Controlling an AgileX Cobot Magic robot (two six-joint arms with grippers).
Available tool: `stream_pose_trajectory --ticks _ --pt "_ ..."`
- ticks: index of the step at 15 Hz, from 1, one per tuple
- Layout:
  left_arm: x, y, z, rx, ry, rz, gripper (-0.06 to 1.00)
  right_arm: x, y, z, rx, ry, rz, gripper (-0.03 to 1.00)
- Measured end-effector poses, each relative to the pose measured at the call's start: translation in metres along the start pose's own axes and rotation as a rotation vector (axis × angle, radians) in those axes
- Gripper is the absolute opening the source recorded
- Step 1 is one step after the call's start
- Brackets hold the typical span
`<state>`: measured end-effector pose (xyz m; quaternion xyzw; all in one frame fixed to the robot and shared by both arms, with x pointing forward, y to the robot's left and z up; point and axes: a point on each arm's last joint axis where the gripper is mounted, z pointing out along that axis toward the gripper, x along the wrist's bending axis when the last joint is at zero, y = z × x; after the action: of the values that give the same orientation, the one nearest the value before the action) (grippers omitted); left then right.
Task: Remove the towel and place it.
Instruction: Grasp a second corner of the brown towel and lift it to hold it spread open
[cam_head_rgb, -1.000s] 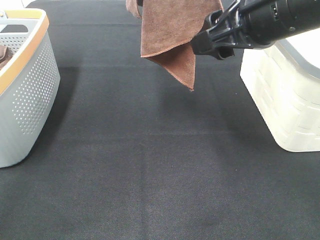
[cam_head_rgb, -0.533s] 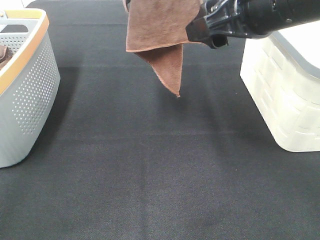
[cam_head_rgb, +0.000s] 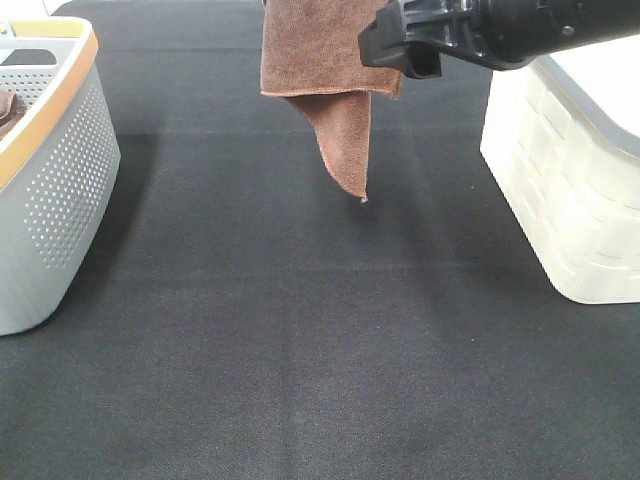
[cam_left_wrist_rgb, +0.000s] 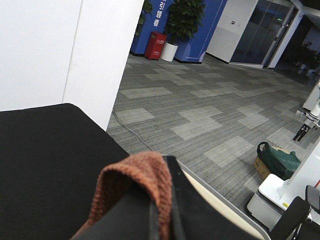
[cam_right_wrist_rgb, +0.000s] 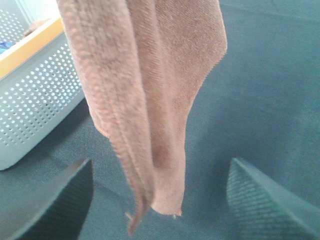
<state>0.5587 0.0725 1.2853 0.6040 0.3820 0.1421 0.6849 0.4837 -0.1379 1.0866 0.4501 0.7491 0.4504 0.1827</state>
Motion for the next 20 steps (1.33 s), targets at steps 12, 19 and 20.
stream_pose_trajectory --ticks 12,19,20 --pt "0.0 0.0 0.0 0.0 0.0 0.0 0.0 0.022 -0.005 0.022 -0.024 0.053 -0.159 0.5" --pt "0.001 -0.001 0.0 0.007 0.011 0.022 0.0 0.022 -0.007 0.024 -0.006 0.056 -0.154 0.0" --pt "0.001 -0.001 0.0 0.012 0.013 0.028 0.0 0.023 -0.01 0.024 0.022 0.062 -0.155 0.0"
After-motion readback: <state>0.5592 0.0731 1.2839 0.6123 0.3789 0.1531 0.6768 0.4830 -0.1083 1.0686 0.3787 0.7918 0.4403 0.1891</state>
